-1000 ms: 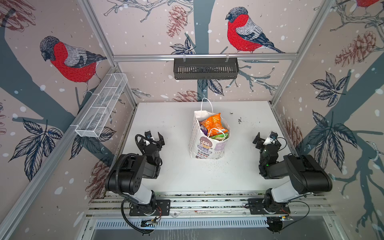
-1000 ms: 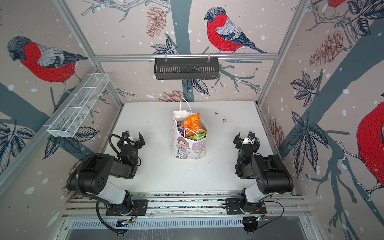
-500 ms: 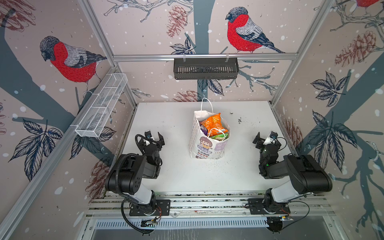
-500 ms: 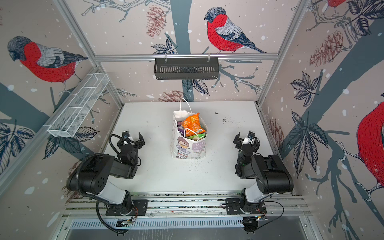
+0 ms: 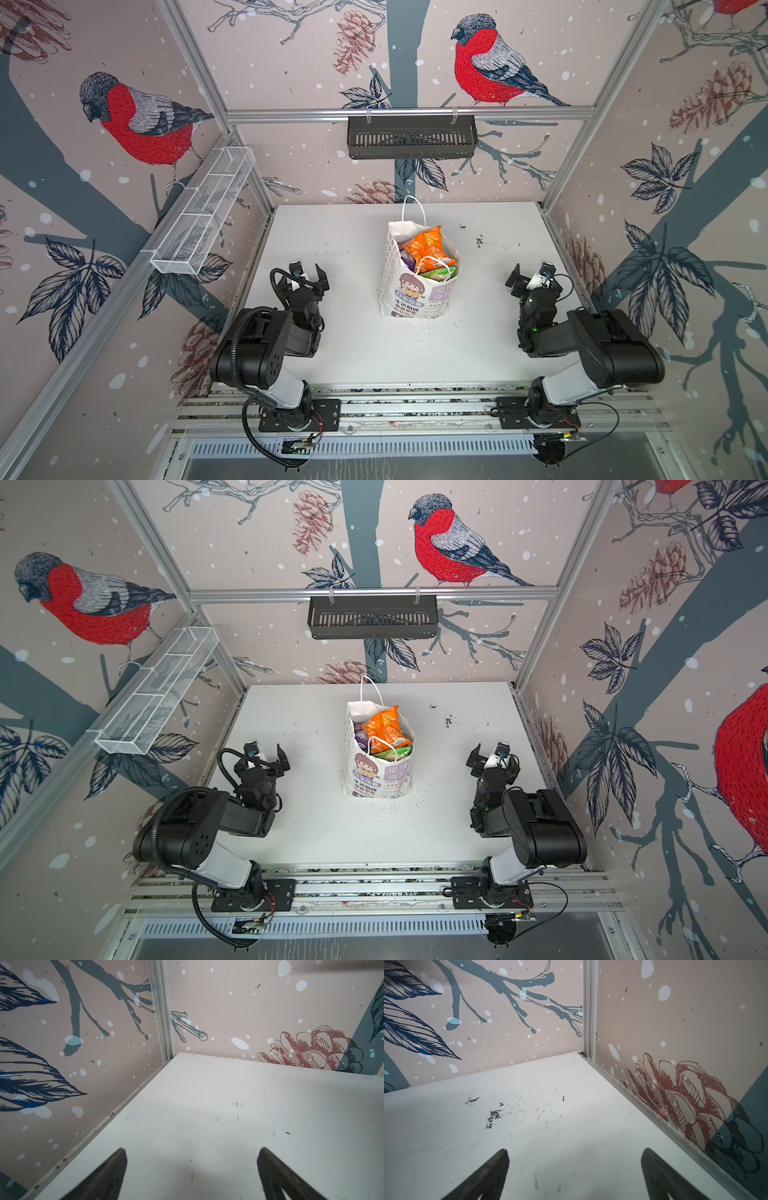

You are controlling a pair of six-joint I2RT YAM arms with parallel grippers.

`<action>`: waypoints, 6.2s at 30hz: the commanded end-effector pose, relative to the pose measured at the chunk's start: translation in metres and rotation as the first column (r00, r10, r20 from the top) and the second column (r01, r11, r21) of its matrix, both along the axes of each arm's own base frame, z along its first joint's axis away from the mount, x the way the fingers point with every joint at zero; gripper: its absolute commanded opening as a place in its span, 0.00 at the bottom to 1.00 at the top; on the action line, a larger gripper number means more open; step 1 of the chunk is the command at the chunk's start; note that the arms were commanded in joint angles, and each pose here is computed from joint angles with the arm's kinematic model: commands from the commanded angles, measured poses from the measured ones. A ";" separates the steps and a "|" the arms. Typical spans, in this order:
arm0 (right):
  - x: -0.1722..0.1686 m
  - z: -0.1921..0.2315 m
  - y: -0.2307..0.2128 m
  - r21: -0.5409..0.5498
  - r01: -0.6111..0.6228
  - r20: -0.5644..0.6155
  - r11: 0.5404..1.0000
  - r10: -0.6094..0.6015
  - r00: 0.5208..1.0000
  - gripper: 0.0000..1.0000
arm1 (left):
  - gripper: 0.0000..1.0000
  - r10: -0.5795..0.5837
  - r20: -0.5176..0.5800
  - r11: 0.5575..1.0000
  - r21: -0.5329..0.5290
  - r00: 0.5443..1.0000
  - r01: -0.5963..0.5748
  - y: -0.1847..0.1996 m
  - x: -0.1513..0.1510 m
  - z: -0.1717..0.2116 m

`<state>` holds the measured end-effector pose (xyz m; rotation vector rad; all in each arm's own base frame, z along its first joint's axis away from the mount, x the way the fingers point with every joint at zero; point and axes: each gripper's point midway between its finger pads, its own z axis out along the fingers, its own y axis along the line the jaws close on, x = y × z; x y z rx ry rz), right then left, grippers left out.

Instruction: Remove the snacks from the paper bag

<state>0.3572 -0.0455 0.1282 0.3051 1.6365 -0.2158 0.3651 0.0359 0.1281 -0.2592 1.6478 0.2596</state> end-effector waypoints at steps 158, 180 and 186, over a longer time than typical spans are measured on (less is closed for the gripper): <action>0.037 0.155 0.389 0.291 -0.768 -0.424 0.571 0.796 0.431 0.91 | 0.73 -0.344 -0.222 0.916 -0.293 0.912 0.273 -0.167 0.071 0.211; 0.040 0.132 0.406 0.225 -0.721 -0.548 0.655 0.697 0.462 0.85 | 0.77 -0.337 -0.186 0.916 -0.290 0.923 0.276 -0.156 0.054 0.217; 0.045 0.128 0.393 0.171 -0.688 -0.579 0.705 0.637 0.509 0.86 | 0.78 -0.355 -0.191 0.910 -0.292 0.915 0.293 -0.160 0.054 0.216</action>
